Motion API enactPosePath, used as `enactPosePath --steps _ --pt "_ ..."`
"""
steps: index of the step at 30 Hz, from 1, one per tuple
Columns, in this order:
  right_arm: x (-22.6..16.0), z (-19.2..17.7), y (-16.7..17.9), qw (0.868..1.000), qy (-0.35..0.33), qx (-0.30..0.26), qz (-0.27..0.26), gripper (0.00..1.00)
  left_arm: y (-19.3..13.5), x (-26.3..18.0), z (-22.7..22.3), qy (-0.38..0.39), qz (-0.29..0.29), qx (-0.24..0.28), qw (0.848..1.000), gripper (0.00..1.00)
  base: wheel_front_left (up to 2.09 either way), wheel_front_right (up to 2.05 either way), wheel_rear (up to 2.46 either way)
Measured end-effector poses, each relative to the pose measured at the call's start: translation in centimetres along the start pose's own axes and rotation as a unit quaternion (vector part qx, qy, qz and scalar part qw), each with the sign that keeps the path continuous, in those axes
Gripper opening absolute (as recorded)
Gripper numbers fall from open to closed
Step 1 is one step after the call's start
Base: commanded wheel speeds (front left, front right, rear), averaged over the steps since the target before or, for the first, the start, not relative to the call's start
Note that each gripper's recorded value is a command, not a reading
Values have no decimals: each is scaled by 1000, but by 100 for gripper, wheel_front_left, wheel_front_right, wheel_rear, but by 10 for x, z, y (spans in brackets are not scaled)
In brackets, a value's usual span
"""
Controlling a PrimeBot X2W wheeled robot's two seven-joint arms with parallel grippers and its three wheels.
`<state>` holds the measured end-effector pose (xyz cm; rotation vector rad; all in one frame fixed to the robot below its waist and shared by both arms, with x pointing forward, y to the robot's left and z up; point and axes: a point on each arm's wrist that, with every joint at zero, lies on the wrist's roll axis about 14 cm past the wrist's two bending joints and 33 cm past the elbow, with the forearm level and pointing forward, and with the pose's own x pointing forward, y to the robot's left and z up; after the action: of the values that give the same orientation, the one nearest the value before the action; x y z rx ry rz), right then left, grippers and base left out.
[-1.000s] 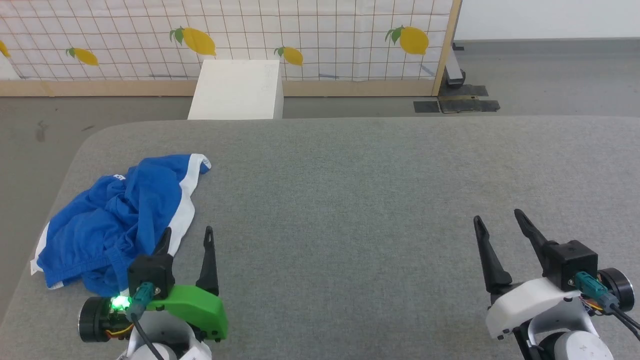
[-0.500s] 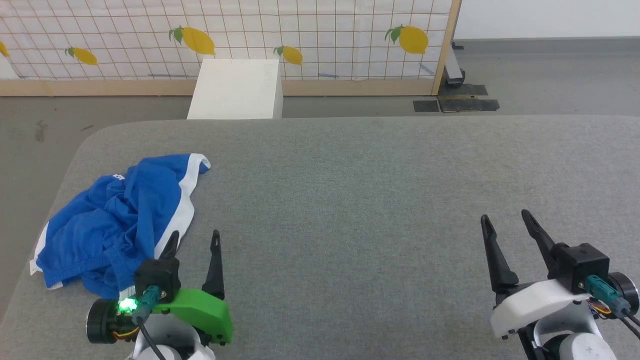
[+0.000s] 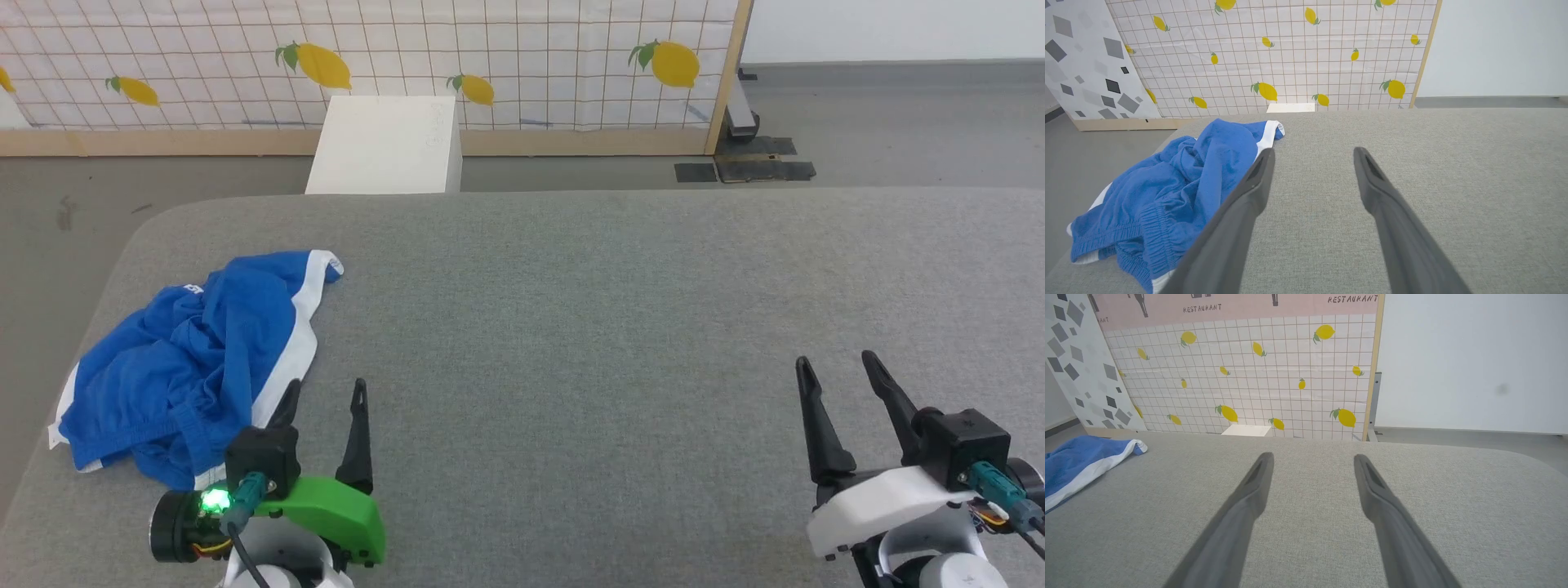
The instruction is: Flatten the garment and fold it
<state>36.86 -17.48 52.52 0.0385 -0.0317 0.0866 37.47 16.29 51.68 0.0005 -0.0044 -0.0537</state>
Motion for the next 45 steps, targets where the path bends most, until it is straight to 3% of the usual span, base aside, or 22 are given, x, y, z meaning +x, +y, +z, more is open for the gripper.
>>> enactPosePath --steps 45 --pt "-15 -10 -18 999 -14 38 -31 100 -14 0 -6 -15 -26 -19 999 100 0 0 0"
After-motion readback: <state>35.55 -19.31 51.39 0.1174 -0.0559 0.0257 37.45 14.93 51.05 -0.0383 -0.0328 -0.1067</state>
